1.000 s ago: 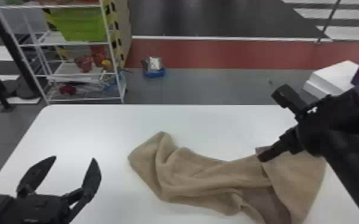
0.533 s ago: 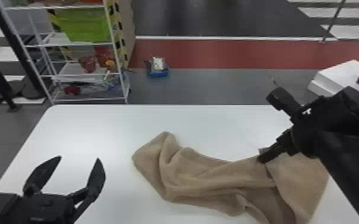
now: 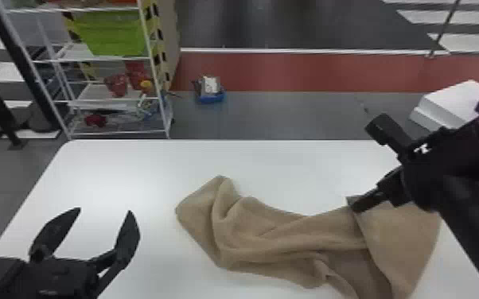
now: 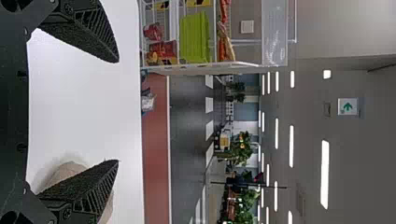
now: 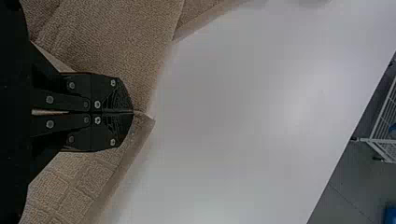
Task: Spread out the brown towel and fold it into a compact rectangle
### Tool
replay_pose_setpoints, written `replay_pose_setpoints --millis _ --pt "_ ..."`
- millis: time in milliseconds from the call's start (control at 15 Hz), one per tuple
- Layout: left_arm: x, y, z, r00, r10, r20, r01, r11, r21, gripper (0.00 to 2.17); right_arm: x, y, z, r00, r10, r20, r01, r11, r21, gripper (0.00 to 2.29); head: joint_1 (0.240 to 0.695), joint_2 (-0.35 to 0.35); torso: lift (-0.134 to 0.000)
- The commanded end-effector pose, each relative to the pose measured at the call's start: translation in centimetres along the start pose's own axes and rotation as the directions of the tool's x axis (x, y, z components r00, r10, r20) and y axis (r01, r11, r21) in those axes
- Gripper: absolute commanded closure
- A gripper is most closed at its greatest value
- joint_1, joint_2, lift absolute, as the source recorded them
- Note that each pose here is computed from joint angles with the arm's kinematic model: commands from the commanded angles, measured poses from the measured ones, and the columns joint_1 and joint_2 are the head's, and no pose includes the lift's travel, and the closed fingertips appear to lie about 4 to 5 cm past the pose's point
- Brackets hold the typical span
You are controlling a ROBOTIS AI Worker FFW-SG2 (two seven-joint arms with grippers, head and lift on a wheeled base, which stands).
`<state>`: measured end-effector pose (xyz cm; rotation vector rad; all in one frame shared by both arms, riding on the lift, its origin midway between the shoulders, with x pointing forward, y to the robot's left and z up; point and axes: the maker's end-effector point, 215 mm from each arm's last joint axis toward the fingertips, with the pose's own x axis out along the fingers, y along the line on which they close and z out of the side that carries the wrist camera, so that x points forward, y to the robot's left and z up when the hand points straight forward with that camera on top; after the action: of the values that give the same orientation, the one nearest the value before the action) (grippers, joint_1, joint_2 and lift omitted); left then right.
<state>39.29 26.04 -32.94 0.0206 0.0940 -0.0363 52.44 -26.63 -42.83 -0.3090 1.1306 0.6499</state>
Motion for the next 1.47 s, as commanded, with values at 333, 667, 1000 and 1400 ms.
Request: replay_pose_setpoints --millis 333,667,1000,1400 --pt "-0.1 -0.3 0.0 1.0 -0.004 -0.001 0.004 1.0 -0.003 0.12 -13.7 -0.6 3.9 0.867 0.106 0.486 -0.195 0.971 0.138 1.29 0.695 -0.026 -0.124" --pt "-0.1 -1.0 -0.1 0.999 -0.036 -0.004 0.036 0.999 0.003 0.12 -23.8 -3.4 2.1 0.699 0.045 0.714 -0.259 0.946 0.194 1.29 0.695 -0.089 -0.124" --pt "0.3 -0.8 -0.6 0.999 -0.035 -0.004 0.035 0.999 -0.002 0.12 -22.8 0.4 -6.3 0.786 0.008 0.618 -0.023 1.0 0.017 1.29 0.695 -0.149 -0.124" --pt "1.4 -0.7 -2.0 0.999 -0.043 -0.018 0.042 0.999 -0.023 0.12 -18.9 -3.7 -15.9 0.929 -0.125 0.348 0.2 0.961 -0.188 1.29 0.695 -0.219 -0.124"
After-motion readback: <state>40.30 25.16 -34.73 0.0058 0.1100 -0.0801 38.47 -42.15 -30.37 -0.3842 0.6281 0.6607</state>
